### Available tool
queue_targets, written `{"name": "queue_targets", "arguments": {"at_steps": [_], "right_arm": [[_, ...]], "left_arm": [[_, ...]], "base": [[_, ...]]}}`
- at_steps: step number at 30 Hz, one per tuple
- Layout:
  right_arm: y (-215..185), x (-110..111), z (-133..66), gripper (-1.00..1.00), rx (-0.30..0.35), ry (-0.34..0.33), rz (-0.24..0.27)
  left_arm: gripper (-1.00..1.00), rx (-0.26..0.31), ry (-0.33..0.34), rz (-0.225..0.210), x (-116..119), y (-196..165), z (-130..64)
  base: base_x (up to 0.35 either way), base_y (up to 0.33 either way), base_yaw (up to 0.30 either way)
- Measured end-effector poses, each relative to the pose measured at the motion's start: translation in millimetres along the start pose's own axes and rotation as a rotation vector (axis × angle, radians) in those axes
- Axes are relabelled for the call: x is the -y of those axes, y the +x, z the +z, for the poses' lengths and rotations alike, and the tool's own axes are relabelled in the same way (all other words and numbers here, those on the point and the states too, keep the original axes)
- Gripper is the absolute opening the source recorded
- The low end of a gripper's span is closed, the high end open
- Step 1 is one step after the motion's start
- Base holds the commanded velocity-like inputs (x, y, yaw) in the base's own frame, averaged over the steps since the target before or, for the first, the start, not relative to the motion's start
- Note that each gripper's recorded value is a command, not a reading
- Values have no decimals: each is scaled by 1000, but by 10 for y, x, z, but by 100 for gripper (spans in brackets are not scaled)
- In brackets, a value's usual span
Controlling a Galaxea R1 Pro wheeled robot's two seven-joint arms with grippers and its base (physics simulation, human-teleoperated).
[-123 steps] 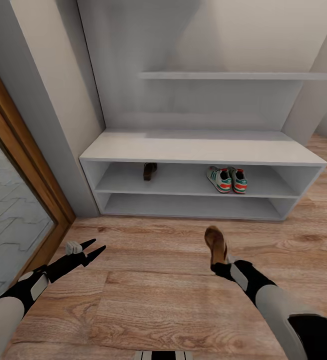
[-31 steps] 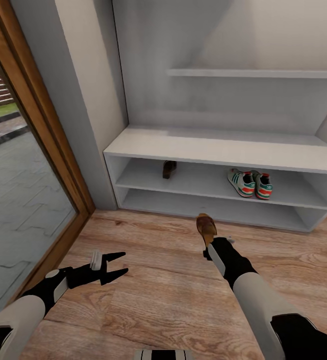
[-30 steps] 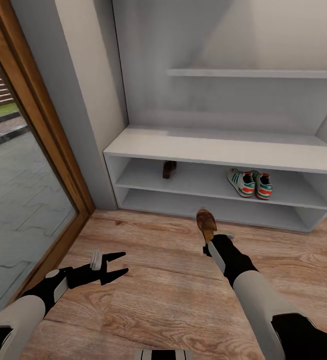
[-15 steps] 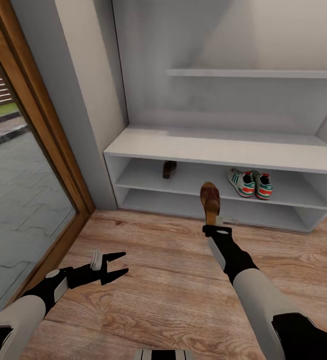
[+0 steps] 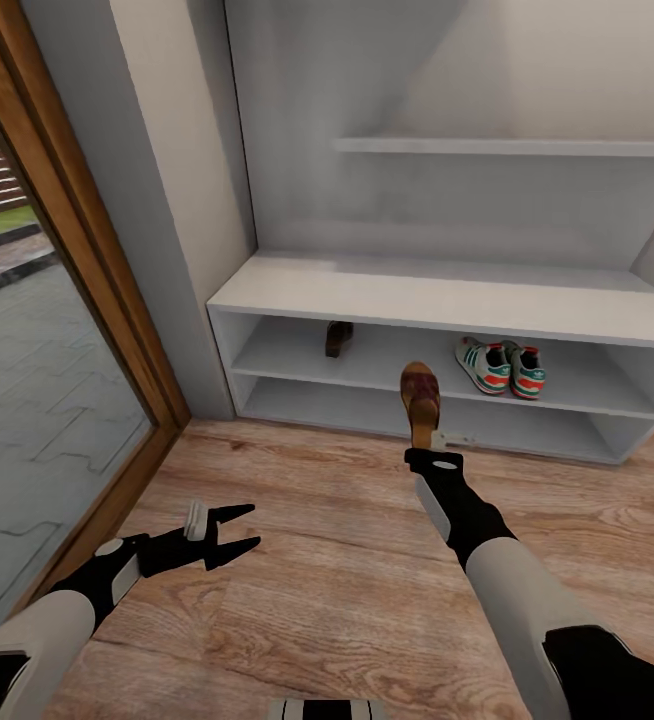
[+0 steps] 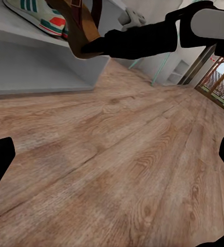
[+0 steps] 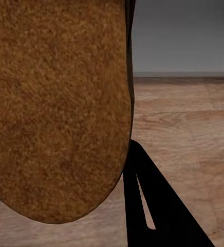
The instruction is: Pick up the two gym shoes and the two sandals from the corridor floor and place them onto the hallstand (shoe rack) in the corridor, making sure they are on the rack and not on the floor. Arrange them so the two gym shoes are next to each other and the two sandals are next to each other.
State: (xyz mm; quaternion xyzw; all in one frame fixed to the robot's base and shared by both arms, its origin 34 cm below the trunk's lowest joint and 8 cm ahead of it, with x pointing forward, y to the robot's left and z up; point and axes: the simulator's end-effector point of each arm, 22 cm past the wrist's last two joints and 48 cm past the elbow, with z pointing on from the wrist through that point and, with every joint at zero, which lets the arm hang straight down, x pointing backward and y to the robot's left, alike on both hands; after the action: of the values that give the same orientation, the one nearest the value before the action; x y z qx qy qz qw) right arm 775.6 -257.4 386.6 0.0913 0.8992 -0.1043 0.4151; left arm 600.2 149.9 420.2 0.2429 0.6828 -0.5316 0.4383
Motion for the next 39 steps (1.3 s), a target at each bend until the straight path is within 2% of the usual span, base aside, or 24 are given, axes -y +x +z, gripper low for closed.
{"name": "queue_targets", "arguments": {"at_steps": [13,14,16,19,32,39], "right_arm": [[70,-21,-3,-100,-23,0,-10],[279,-32,-8,-100,-104,-3,-36],[413,-24,-21,-100,-159,-3,-65],[510,-12,-36,-100,-202,-1,-90],[547,17,-40,-100,-221,4,-100],[568,27,-28,-100,-224,5,-101]], "left_arm": [[100,2,3,-1,11,1,22],[100,2,4,-1,12,3,25],[100,2,4,-1,13,3,26],[100,2,4,-1,13,2,26],[100,2,4,-1,13,2,26],[100,1,3,-5,7,20,25]], "base": [[0,0,0],[0,0,0],[0,0,0],[0,0,0],[1,0,2],[171,-135,126]]}}
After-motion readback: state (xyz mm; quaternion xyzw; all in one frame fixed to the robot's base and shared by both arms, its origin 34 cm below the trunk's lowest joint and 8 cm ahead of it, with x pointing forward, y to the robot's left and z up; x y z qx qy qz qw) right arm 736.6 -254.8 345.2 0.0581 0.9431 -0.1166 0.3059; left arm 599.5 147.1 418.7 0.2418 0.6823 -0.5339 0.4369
